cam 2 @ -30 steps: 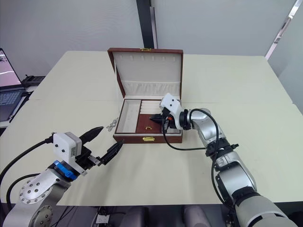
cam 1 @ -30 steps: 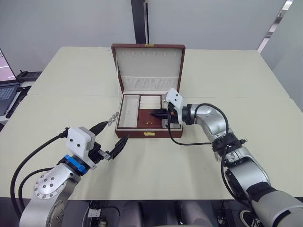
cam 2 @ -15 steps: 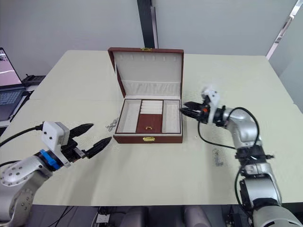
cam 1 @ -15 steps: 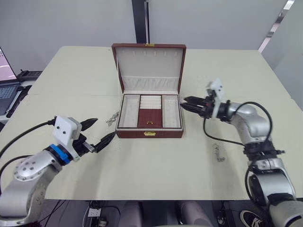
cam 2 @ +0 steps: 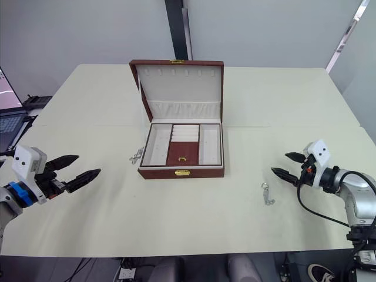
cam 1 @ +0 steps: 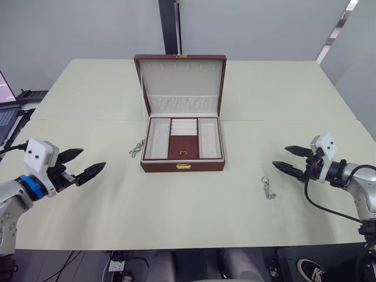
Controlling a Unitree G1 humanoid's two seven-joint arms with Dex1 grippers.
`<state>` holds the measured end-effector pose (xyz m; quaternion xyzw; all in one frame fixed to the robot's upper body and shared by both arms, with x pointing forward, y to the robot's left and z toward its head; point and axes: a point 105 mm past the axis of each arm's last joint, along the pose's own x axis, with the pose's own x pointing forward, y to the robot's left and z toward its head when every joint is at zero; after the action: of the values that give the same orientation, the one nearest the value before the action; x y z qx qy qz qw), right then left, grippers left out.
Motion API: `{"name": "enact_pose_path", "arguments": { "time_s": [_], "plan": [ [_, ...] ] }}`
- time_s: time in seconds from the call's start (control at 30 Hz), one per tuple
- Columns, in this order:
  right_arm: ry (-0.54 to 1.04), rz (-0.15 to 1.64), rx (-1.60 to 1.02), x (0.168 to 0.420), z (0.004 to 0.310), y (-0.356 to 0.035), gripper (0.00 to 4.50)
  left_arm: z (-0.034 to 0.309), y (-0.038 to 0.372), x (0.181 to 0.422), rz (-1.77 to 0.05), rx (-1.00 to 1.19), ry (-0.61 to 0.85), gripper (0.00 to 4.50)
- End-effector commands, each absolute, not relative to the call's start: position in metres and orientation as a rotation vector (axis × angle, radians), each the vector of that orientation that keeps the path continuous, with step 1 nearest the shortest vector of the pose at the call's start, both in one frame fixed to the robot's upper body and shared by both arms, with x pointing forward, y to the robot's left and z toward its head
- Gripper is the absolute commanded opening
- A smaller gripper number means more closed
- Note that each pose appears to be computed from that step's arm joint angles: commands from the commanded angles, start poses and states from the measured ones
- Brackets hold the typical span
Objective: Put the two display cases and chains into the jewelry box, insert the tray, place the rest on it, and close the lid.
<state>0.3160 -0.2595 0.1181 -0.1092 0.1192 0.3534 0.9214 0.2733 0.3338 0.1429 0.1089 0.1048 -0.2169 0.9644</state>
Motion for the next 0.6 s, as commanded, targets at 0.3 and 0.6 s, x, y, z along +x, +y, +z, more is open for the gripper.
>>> {"name": "enact_pose_path", "arguments": {
  "time_s": [0.3, 0.6],
  "plan": [
    [0.227, 0.625, -0.242, 0.3118, 0.1187, -0.2864, 4.48, 0.1457, 0.3541, 0.2659, -0.346, 0.245, 0.183, 4.5],
    [0.23, 0.637, -0.237, 0.3147, 0.1173, -0.2797, 4.48, 0.1488, 0.3542, 0.272, -0.334, 0.252, 0.166, 4.5]
  ]
}}
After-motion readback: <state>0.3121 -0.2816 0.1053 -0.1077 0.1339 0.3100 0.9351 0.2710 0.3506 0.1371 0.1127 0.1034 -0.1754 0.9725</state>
